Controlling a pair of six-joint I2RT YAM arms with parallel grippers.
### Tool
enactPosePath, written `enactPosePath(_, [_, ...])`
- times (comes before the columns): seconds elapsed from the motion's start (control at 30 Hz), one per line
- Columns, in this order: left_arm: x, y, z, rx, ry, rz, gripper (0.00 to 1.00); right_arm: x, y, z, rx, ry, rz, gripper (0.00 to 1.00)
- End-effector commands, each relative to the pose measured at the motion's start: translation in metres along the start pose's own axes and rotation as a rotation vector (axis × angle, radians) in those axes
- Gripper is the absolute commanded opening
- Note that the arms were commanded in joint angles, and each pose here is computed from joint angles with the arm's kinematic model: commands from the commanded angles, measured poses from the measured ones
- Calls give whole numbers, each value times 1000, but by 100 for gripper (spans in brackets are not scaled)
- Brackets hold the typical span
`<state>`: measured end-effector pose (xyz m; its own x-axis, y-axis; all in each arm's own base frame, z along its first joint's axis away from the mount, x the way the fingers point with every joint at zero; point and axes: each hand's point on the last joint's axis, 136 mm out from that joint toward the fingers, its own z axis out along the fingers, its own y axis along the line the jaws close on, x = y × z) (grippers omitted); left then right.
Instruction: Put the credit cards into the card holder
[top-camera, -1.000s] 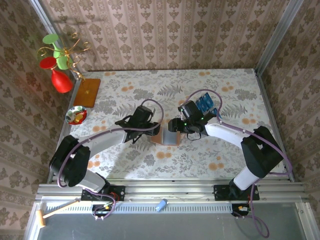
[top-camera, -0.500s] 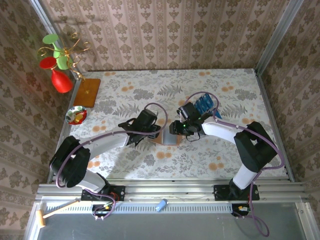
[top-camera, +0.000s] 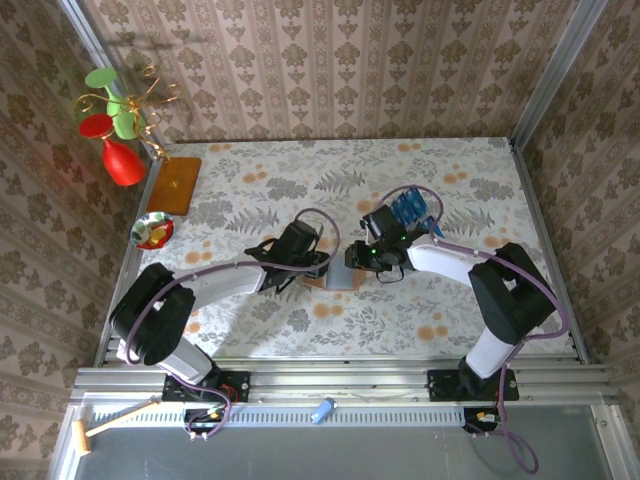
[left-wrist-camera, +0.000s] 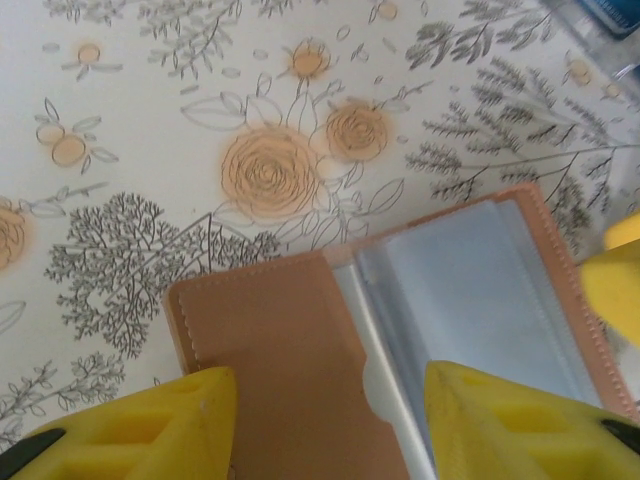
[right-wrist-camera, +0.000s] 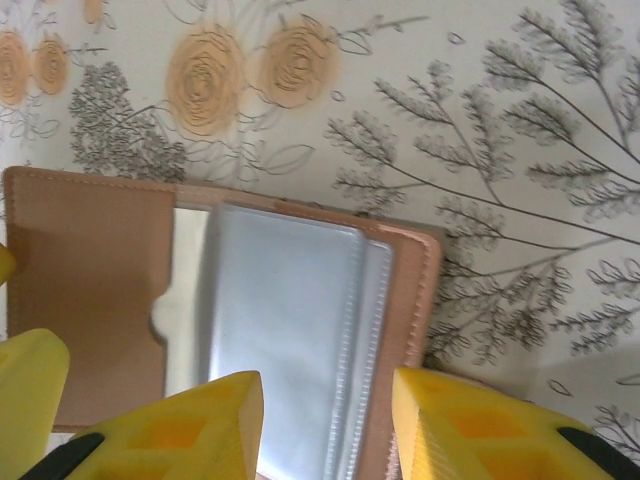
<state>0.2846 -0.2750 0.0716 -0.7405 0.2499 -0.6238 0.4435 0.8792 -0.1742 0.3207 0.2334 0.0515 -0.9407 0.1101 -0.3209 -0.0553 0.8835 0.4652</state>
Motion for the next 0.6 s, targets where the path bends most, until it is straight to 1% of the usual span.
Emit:
enactPosePath(0.0, [13,3,6,-5,17,-15,53,5,-12,-6,11,-12,28,40])
enactPosePath(0.1, [23,8,10,-18,33,-14,53,10,-21,-3,20,-10,48,40])
enactPosePath(0.23, [34,12,16,-27,52,-16,52,15,-24,3,16,7,58,40])
enactPosePath(0.4, [41,18,21,-48,60,-6,52,10,-17,-2,-2,2,48,39])
enactPosePath(0.57, [39,17,22,-47,57,7,52,-2,3,-20,-54,-25,32,39])
